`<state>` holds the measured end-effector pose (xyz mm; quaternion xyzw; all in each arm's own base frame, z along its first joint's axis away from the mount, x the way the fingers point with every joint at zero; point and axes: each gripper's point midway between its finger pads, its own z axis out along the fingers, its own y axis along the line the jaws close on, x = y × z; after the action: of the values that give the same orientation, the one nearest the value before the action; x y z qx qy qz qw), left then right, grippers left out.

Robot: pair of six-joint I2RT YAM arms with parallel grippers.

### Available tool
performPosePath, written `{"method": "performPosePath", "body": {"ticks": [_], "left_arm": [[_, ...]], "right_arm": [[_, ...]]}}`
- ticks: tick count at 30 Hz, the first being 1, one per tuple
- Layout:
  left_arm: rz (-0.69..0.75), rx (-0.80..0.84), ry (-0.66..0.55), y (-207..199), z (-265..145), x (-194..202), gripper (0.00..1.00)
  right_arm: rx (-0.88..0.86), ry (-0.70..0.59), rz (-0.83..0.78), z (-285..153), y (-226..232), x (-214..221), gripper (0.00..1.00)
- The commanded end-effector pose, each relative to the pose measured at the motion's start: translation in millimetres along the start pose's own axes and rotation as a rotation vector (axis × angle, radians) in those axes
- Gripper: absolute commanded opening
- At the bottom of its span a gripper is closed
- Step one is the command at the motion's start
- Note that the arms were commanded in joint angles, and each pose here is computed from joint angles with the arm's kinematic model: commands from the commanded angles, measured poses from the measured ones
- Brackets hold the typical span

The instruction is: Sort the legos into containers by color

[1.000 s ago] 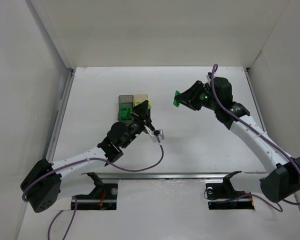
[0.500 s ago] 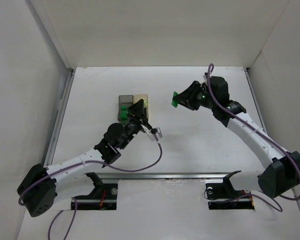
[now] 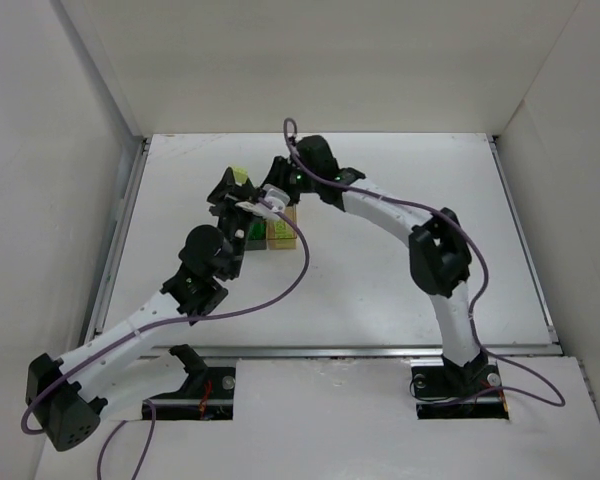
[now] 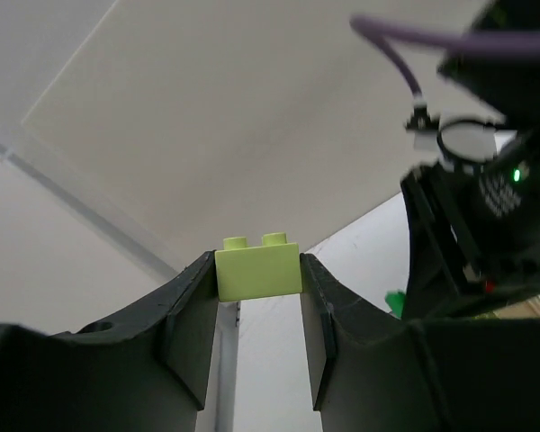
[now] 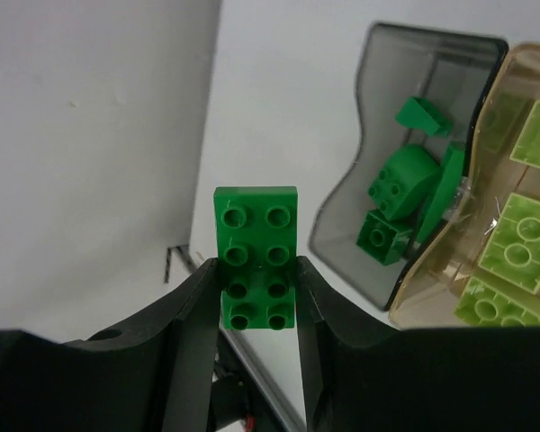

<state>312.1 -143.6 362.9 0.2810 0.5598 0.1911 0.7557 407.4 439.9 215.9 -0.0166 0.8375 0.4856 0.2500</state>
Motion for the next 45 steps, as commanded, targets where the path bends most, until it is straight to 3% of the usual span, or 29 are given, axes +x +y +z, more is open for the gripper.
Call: {"method": "performPosePath", "body": {"ticks": [1,5,6,7,10,15,20,22,25,29,32,38,42,43,45], "left_arm": [[-0.112,-0.051,0.047,17,-8,2,0.00],[-0.106,-0.045,0.054,13,-10,7,0.00],[-0.115,-0.037,0.045,11,-10,6,0.00],[-0.115,-0.030,0.038,10,-10,4,0.00],[-0.114,-0.012,0.044,3,-8,8,0.00],[-0.123,0.015,0.041,-5,-7,8,0.00],[-0.154,0.162,0.061,-45,0,12,0.00],[-0.168,0.375,0.064,-90,-7,14,0.00],[-0.239,0.551,0.075,-136,-10,17,0.00],[-0.330,0.591,0.181,-171,6,48,0.00],[-0.394,0.630,0.276,-197,23,74,0.00],[-0.455,0.565,0.384,-201,62,110,0.00],[-0.428,0.532,0.433,-197,65,130,0.00],[-0.416,0.539,0.441,-197,63,133,0.05],[-0.415,0.557,0.453,-201,58,136,0.35]], "right_arm": [[-0.037,0.044,-0.018,26,-5,7,0.00],[-0.043,0.052,-0.032,41,-7,9,0.07],[-0.043,0.052,-0.032,41,-7,9,0.15],[-0.043,0.052,-0.042,41,-8,9,0.38],[-0.080,0.099,-0.054,43,-1,20,0.73],[-0.130,0.119,-0.088,30,16,22,0.95],[-0.153,0.008,-0.124,-20,45,-17,0.95],[-0.089,-0.090,-0.089,-48,25,-50,0.95],[0.014,-0.217,-0.040,-104,-13,-84,0.95],[0.181,-0.323,-0.054,-166,-62,-92,0.95],[0.300,-0.392,-0.106,-208,-74,-93,0.95],[0.339,-0.441,-0.160,-244,-70,-77,0.97],[0.345,-0.455,-0.172,-254,-67,-72,0.97],[0.336,-0.466,-0.179,-258,-62,-73,0.97],[0.346,-0.470,-0.187,-261,-61,-72,0.97]]}}
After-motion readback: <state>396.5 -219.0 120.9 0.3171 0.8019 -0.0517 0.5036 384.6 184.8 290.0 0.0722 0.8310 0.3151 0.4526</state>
